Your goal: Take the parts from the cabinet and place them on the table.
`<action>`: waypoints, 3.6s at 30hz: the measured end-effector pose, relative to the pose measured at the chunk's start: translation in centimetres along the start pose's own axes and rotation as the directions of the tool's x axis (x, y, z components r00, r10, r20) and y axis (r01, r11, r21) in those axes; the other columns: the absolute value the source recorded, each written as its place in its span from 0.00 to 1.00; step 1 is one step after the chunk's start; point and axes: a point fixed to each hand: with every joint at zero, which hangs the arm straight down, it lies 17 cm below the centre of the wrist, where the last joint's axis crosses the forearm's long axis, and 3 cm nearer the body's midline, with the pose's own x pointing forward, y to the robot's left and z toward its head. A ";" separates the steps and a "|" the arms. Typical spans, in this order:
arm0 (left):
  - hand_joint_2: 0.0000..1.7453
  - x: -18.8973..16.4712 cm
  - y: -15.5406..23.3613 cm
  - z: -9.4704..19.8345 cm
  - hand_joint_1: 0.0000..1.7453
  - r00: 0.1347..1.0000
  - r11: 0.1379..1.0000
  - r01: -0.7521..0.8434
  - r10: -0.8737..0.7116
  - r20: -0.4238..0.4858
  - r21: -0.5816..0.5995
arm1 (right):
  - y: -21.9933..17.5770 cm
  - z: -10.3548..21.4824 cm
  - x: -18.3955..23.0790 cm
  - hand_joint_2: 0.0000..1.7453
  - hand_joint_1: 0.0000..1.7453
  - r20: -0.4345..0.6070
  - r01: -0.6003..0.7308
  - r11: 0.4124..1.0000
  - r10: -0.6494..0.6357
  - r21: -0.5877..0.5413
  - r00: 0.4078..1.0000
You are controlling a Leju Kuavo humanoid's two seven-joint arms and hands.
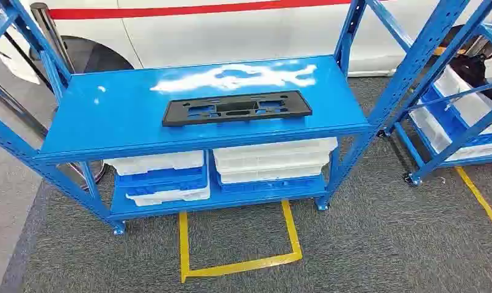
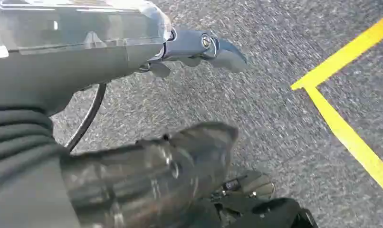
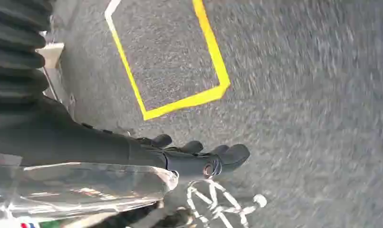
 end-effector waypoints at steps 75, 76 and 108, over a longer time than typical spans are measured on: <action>0.00 5.7 -5.5 0.8 0.00 0.985 0.963 0.056 -0.011 0.173 -0.262 | 11.4 62.5 29.9 0.00 0.00 0.525 -0.012 0.965 0.133 -0.264 -0.840; 0.00 5.7 -5.5 0.8 0.00 0.985 0.964 0.057 -0.011 0.172 -0.261 | 11.4 62.6 29.7 0.00 0.00 0.524 -0.014 0.964 0.131 -0.264 -0.842; 0.00 4.6 -4.5 0.5 0.00 0.989 0.968 0.061 -0.025 0.148 -0.244 | 10.0 59.5 29.6 1.00 0.00 0.596 -0.027 0.974 0.116 -0.226 -0.795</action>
